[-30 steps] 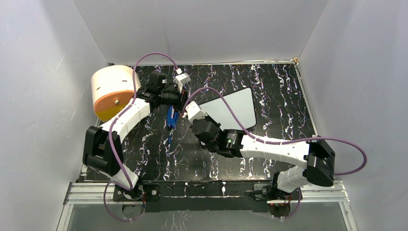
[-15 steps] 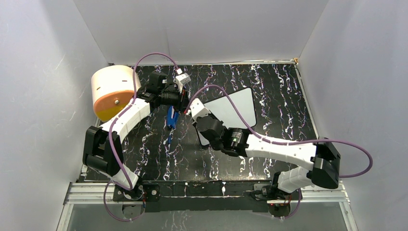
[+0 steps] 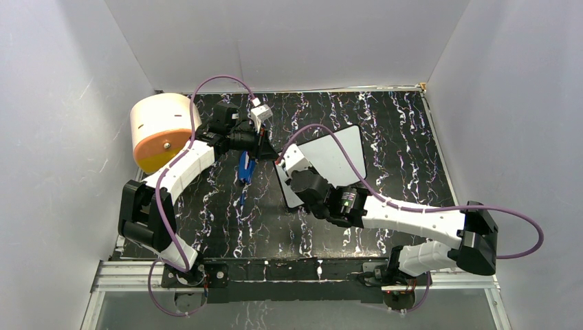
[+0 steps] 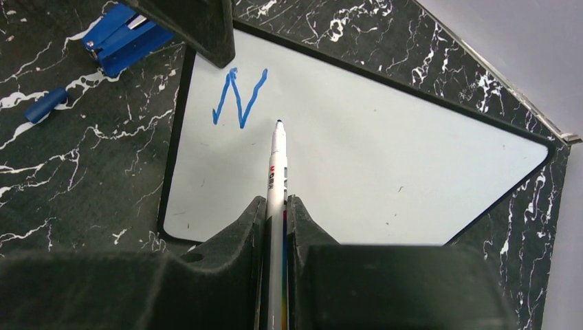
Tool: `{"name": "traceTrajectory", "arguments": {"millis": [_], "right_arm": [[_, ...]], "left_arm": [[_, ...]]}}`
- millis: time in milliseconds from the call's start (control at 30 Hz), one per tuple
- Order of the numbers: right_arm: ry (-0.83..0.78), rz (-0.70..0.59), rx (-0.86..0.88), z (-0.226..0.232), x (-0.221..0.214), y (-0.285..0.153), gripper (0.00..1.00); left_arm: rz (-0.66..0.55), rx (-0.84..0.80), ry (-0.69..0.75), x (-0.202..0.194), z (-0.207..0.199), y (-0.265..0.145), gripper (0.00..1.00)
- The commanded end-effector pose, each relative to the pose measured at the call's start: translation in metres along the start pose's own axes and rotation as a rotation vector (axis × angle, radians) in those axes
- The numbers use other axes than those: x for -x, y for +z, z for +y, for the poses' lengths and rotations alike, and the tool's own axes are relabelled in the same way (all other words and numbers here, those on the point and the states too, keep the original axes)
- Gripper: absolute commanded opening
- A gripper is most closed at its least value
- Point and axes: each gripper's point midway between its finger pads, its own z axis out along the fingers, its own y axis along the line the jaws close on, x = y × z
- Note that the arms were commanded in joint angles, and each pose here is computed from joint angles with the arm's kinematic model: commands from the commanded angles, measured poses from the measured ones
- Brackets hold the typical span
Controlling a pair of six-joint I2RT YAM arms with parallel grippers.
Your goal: Write a sentence on the whiteboard
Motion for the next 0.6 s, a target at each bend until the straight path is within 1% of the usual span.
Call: {"name": "traceTrajectory", "arguments": {"millis": [0, 267, 567], "right_arm": [[0.067, -0.008, -0.006, -0.004, -0.001, -0.005, 0.0], [0.065, 0.005, -0.015, -0.001, -0.005, 0.001, 0.0], [0.083, -0.028, 0.015, 0.005, 0.005, 0.004, 0.0]], "left_arm": [[0.007, 0.014, 0.03, -0.003, -0.001, -0.002, 0.0], [0.007, 0.011, 0.031, -0.003, -0.002, -0.003, 0.0], [0.008, 0.01, 0.03, -0.003, -0.002, -0.002, 0.0]]}}
